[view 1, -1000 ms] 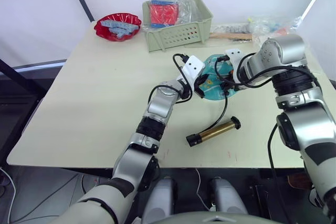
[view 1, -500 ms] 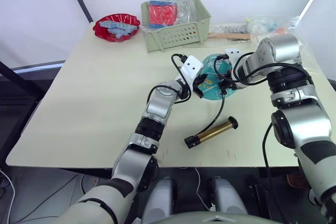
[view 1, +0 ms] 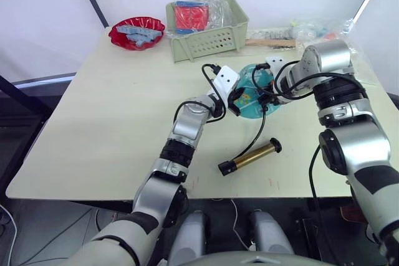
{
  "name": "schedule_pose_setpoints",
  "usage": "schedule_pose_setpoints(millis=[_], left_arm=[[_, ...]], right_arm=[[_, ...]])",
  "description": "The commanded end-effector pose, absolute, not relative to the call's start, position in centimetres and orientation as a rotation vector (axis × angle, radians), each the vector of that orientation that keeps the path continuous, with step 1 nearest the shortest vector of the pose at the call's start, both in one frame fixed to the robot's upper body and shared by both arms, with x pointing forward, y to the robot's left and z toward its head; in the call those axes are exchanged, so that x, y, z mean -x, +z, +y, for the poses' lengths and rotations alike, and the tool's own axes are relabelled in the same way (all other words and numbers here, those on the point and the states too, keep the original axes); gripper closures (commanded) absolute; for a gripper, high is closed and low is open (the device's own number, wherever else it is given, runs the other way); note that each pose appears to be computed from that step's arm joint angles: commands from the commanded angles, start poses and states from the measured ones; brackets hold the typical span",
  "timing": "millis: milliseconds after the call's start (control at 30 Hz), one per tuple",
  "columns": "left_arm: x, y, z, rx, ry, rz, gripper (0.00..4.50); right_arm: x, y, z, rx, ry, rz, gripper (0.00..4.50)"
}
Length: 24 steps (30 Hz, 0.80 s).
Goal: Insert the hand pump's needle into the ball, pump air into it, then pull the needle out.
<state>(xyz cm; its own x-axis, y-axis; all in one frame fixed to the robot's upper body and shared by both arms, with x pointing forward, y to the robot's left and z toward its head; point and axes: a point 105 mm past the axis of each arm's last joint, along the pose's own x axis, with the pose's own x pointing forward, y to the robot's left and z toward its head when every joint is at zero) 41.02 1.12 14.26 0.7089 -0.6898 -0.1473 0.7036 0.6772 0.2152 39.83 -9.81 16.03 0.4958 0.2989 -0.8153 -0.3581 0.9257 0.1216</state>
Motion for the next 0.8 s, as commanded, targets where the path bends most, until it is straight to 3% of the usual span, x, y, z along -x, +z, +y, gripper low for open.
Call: schedule_pose_setpoints(millis=[33, 800], left_arm=[[-38.7, 13.1, -2.6, -0.258, -0.943, 0.081, 4.49], [-38.7, 12.6, -2.4, -0.265, -0.944, 0.092, 4.49]], right_arm=[[-40.2, 16.2, -7.3, 0.053, 0.502, 0.903, 4.12], [-40.3, 14.9, -8.1, 0.054, 0.543, 0.862, 4.12]])
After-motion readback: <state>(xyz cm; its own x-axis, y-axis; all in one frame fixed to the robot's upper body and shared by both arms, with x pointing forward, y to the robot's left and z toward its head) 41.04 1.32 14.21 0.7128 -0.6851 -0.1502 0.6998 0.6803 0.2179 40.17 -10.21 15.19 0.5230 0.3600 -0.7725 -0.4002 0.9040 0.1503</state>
